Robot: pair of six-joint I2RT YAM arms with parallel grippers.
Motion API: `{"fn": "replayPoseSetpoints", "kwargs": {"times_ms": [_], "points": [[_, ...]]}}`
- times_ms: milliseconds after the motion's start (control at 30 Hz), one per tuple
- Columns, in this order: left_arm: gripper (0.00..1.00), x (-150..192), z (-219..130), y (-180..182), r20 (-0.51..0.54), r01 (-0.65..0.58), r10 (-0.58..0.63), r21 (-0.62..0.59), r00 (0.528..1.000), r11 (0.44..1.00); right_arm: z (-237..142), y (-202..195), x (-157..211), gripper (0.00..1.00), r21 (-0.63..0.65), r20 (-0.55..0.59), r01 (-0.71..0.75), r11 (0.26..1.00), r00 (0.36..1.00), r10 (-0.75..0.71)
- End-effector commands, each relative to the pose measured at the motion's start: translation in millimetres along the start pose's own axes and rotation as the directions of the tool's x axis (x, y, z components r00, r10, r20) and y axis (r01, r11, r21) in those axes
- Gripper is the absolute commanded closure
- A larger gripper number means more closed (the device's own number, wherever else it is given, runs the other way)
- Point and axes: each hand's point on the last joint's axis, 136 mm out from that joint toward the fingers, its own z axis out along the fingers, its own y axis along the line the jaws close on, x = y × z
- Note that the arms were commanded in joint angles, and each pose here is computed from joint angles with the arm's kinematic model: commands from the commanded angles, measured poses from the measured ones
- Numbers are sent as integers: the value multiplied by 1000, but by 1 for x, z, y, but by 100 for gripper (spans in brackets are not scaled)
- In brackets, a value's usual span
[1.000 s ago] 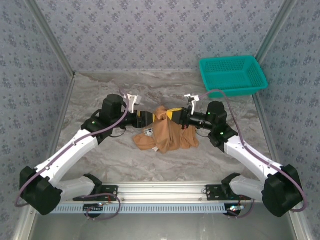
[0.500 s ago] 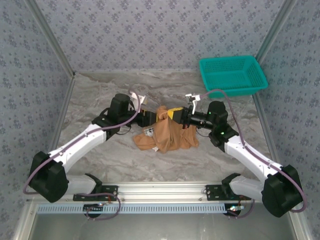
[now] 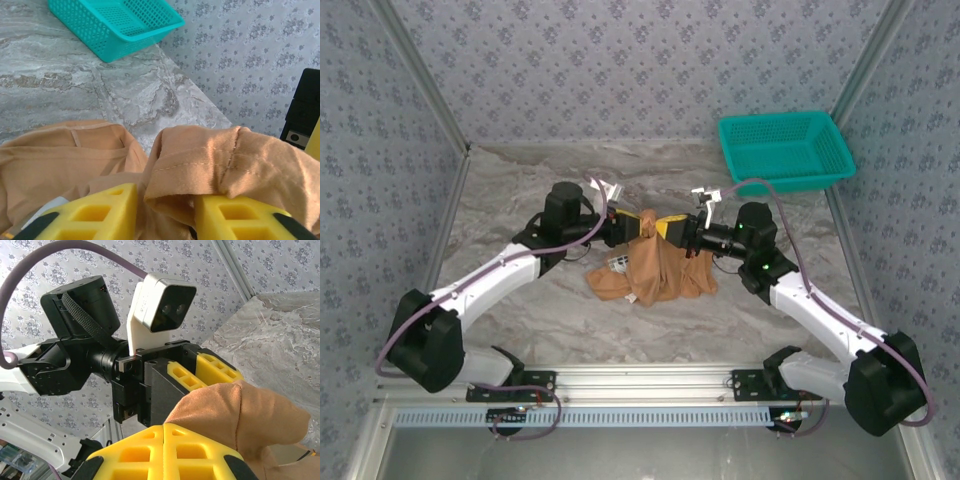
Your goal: Fold the inside-out t-shirt
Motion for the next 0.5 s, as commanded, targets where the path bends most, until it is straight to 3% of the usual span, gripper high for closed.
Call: {"fn": "replayPoseSetpoints", "kwargs": {"times_ms": [0, 133, 200, 333, 400, 467], "points": [[72, -28, -2, -17, 76, -46, 41, 74, 996, 996, -5, 9, -8, 100, -20, 19, 29, 999, 999, -28], [85, -36, -1, -18, 104, -44, 36, 82, 994, 996, -6, 9, -7, 100, -17, 19, 28, 999, 999, -27], [100, -40, -2, -17, 119, -39, 30, 71, 992, 997, -8, 6, -7, 100, 2, 20, 28, 1000, 999, -28], [100, -44, -14, -19, 132, -33, 27, 43, 991, 999, -22, -18, -12, 100, 176, 29, 24, 984, 999, -29], [100, -44, -25, -20, 121, -21, 21, 3, 992, 1000, -35, -44, -15, 100, 364, 16, 54, 930, 998, -65], [100, -43, -34, -26, 95, 5, -4, -11, 995, 1000, -41, -53, -13, 100, 450, -18, 88, 888, 996, -90]]}}
